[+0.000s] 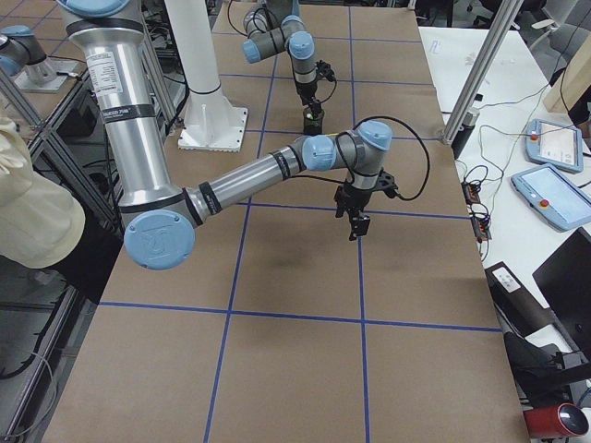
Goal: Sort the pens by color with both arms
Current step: 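Move the left gripper over the black pen cup, then align the left gripper above the green highlighter in the cup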
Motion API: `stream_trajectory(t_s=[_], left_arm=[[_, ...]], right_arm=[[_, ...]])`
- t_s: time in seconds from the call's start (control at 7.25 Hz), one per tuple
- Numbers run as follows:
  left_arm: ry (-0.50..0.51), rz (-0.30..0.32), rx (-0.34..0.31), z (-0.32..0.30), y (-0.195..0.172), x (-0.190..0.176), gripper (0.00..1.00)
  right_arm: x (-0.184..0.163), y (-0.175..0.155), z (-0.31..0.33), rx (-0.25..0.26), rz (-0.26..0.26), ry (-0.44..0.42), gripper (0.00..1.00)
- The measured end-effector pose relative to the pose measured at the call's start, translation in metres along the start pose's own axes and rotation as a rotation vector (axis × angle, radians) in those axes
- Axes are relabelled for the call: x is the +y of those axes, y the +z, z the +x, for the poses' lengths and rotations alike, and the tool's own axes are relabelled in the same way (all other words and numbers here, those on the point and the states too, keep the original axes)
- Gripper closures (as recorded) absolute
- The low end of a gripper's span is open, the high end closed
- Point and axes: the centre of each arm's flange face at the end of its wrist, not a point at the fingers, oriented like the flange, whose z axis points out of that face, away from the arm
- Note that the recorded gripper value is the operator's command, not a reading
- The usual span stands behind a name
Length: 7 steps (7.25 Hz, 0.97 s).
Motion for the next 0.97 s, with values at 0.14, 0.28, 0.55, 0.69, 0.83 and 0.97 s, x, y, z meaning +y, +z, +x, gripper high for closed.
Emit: stream_trajectory(t_s=[0.14, 0.28, 0.55, 0.69, 0.83, 0.97], left_arm=[[0.004, 0.004, -0.006, -0.001, 0.004, 0.004, 0.37], [0.006, 0.009, -0.009, -0.002, 0.007, 0.005, 0.42], [0.007, 0.024, -0.015, -0.003, 0.012, 0.004, 0.47], [0.007, 0.031, -0.017, -0.003, 0.013, 0.004, 0.51], [0.003, 0.035, -0.02, -0.003, 0.015, 0.003, 0.54], [-0.004, 0.039, -0.022, -0.003, 0.016, 0.004, 0.58]], right_arm=[[0.0, 0.0, 0.0, -0.001, 0.0, 0.0, 0.01], [0.0, 0.0, 0.0, -0.002, 0.0, 0.0, 0.01], [0.0, -0.001, 0.0, -0.004, 0.001, 0.001, 0.01], [0.0, -0.001, 0.0, -0.004, 0.002, 0.001, 0.01], [0.0, -0.002, 0.001, -0.004, 0.004, 0.002, 0.01], [0.001, -0.002, 0.002, -0.004, 0.004, 0.002, 0.01]])
